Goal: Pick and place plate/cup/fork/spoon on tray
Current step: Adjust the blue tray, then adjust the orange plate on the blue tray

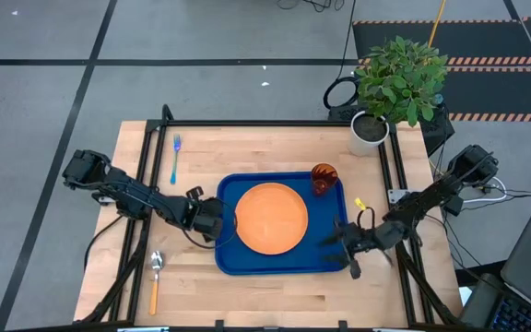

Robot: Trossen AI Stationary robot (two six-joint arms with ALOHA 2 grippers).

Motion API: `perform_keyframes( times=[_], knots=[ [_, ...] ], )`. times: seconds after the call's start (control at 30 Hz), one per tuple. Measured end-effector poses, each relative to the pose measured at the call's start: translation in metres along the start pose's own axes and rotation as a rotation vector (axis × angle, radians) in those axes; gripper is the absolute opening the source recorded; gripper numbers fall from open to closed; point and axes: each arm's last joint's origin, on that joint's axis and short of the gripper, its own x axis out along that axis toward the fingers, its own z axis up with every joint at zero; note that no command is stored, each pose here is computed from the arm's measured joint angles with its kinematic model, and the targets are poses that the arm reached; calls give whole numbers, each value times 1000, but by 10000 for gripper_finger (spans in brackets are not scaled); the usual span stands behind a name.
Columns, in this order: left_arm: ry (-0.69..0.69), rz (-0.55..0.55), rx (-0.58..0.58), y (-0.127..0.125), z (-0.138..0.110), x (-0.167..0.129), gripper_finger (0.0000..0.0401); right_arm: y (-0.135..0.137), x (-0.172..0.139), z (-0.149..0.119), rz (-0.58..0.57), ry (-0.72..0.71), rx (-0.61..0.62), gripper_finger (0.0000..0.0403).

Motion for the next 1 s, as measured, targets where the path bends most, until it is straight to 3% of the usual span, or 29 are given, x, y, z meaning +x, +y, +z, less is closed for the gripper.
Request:
perform_keyframes(
  times=[0.17, 0.23, 0.3, 0.53, 0.63, 0.8, 1.0],
  knots=[
    [-48, -29, 5, -3, 5, 0, 81, -4, 1, 33, -7, -308, -200, 169],
    [-52, -32, 22, -3, 5, 0, 81, -8, 1, 39, -33, -347, -227, 169],
    [-53, -31, 32, -3, 5, 0, 81, -13, 6, 37, -75, -287, -259, 169],
    [-44, -28, 48, -4, 3, -1, 81, -28, 34, 14, -415, 229, -356, 169],
    [-28, -21, 41, -3, 2, -1, 81, -28, 41, 11, -505, 362, -402, 169],
    [-12, -41, 38, -4, 1, -1, 81, -27, 60, 15, -521, 412, -445, 169],
    [-10, -42, 31, -4, 1, -1, 81, -28, 96, 27, -459, 494, -510, 169]
  ],
)
